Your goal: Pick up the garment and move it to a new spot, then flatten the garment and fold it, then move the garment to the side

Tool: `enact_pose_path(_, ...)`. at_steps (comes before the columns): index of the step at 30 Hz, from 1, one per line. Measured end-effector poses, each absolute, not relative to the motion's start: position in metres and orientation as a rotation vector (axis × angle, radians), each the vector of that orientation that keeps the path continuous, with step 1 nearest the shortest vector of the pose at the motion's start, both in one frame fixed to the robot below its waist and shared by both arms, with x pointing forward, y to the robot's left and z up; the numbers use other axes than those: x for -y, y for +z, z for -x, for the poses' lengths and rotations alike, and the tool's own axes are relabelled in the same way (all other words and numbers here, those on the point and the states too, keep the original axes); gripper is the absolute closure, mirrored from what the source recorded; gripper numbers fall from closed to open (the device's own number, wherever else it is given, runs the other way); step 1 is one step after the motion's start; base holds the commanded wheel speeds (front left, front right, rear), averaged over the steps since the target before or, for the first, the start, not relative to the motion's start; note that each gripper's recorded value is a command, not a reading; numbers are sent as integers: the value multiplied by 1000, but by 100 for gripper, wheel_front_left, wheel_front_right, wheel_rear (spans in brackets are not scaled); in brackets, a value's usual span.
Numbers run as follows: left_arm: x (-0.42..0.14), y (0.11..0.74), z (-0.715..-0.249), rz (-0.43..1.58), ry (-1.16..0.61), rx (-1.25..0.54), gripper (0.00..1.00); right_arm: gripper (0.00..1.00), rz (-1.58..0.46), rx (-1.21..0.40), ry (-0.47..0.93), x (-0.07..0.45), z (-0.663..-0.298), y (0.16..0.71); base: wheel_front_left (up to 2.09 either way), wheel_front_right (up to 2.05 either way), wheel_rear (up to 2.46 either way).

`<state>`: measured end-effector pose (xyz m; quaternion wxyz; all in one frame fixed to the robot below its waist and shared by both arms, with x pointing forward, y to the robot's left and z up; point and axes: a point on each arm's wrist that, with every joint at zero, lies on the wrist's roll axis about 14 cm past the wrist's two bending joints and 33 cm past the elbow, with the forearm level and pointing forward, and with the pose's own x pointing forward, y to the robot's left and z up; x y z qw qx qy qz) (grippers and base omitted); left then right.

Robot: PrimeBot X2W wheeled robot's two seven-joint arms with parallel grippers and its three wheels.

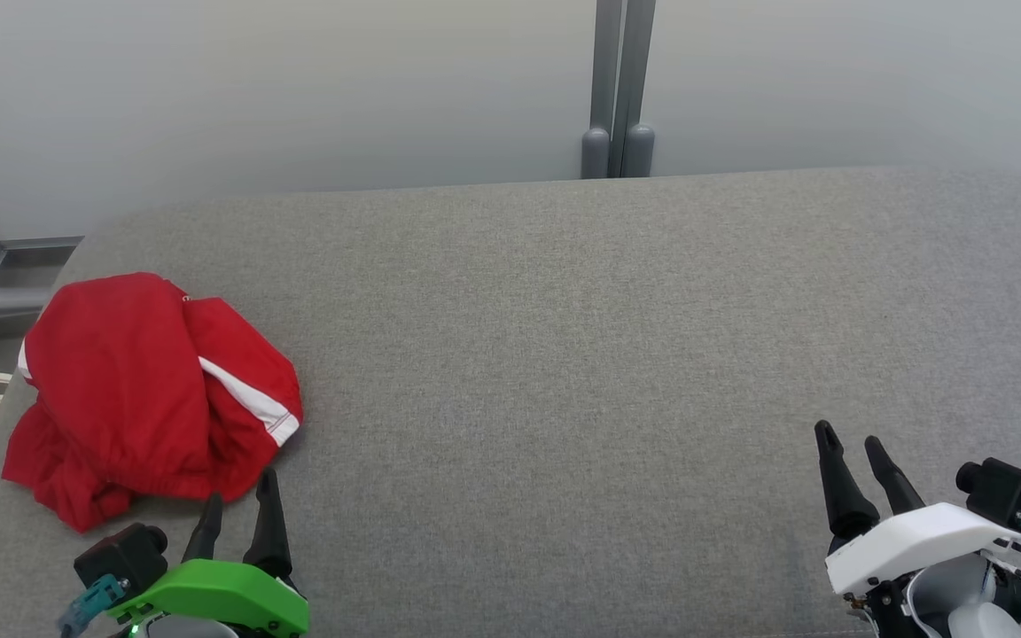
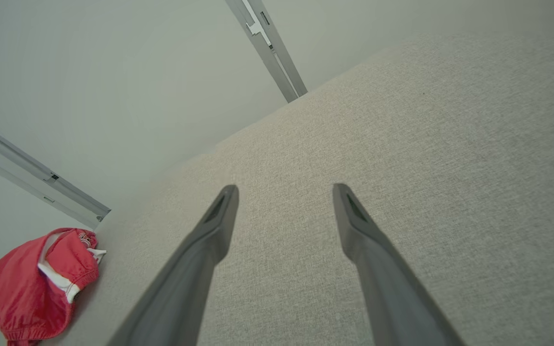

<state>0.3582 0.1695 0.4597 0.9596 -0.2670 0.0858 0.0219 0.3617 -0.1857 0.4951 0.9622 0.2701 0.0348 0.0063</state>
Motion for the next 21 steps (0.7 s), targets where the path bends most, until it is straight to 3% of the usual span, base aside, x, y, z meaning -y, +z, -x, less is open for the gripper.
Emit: enact_pose_path(21, -164, 466, -357, 327, -11, -126, 0, 0, -323, -74, 43, 181, -360, 497, 0, 0, 0)
